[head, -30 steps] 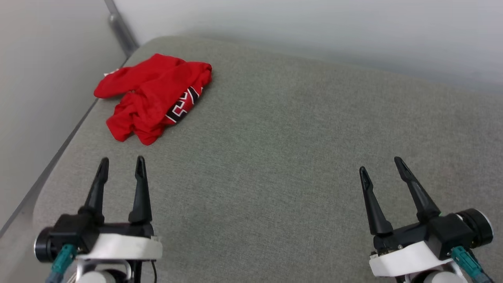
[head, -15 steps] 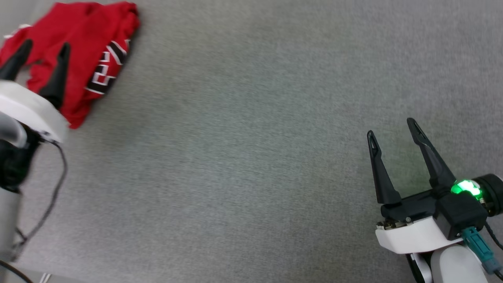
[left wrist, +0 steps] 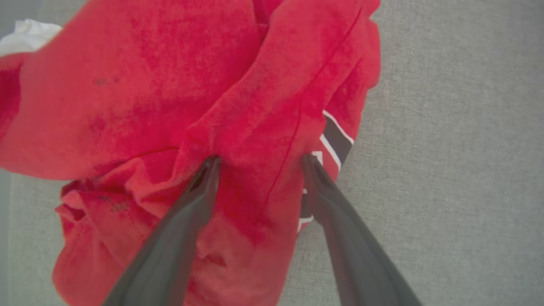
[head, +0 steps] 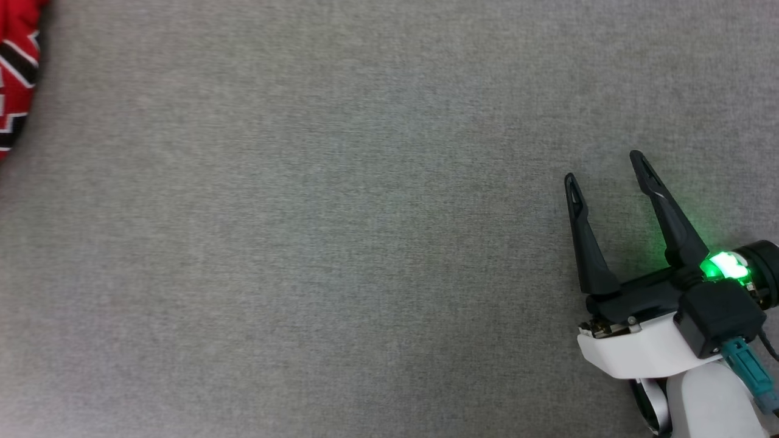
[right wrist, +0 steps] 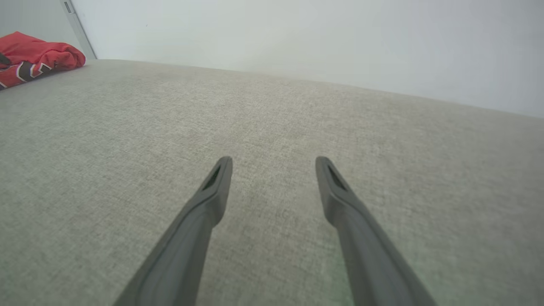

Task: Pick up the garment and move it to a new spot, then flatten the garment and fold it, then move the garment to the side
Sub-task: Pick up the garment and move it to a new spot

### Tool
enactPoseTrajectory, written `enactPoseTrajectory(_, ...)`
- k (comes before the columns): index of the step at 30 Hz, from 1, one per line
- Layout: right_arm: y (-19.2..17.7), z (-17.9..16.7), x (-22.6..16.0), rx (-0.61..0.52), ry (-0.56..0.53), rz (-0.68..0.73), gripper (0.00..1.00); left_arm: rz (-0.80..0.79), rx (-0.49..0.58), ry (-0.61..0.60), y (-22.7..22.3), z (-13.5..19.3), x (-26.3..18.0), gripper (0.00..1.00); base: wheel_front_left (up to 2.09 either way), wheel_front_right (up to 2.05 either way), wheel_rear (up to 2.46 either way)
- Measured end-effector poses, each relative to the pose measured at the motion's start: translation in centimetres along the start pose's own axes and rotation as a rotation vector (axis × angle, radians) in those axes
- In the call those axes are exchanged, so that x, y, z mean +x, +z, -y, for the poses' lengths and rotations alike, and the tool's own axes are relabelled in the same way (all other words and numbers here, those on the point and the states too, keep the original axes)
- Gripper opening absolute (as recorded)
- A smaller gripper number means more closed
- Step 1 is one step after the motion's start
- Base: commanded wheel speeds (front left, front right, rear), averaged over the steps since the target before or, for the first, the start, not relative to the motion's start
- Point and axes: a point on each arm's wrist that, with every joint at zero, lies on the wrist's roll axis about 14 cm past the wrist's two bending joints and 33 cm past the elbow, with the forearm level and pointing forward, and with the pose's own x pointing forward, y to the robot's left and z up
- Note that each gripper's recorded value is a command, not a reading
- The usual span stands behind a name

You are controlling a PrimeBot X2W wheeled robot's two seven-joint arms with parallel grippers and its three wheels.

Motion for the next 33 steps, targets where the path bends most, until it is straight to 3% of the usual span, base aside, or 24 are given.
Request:
enactPoseTrajectory(8, -0.9, 1.5, 0.0, -0.004, -0.039, -0.011, 1.0, -0.167, -0.042, 0.003, -2.5, 0.2, 3.1, 1.0, 0.0, 0.0, 0.0)
enactPoseTrajectory(9, -0.9, 1.5, 0.1, -0.005, -0.04, -0.011, 1.0, -0.18, -0.043, 0.001, -2.7, 0.3, 3.2, 0.3, 0.0, 0.0, 0.0)
enactPoseTrajectory(10, -0.9, 1.6, 0.1, -0.005, -0.041, -0.009, 1.0, -0.188, -0.043, -0.003, -2.9, 0.4, 3.2, 0.0, 0.0, 0.0, 0.0)
enactPoseTrajectory(16, -0.4, 1.4, 0.0, -0.015, -0.036, -0.005, 1.0, -0.123, -0.069, -0.039, -2.1, 1.2, 2.8, 0.0, 0.0, 0.0, 0.0)
enactPoseTrajectory(21, 1.1, 0.8, -0.3, -0.024, -0.025, 0.014, 1.0, 0.032, -0.088, -0.071, 1.0, 1.6, 0.3, 0.0, 0.0, 0.0, 0.0)
enactPoseTrajectory(26, 3.5, 0.4, -1.4, -0.034, -0.024, 0.047, 1.0, 0.239, -0.1, -0.127, 5.4, 2.6, -4.4, 0.0, 0.0, 0.0, 0.0)
enactPoseTrajectory(33, 7.8, 0.5, -3.8, -0.033, -0.053, 0.125, 1.0, 0.526, -0.032, -0.277, 10.4, 6.7, -13.4, 0.0, 0.0, 0.0, 0.0)
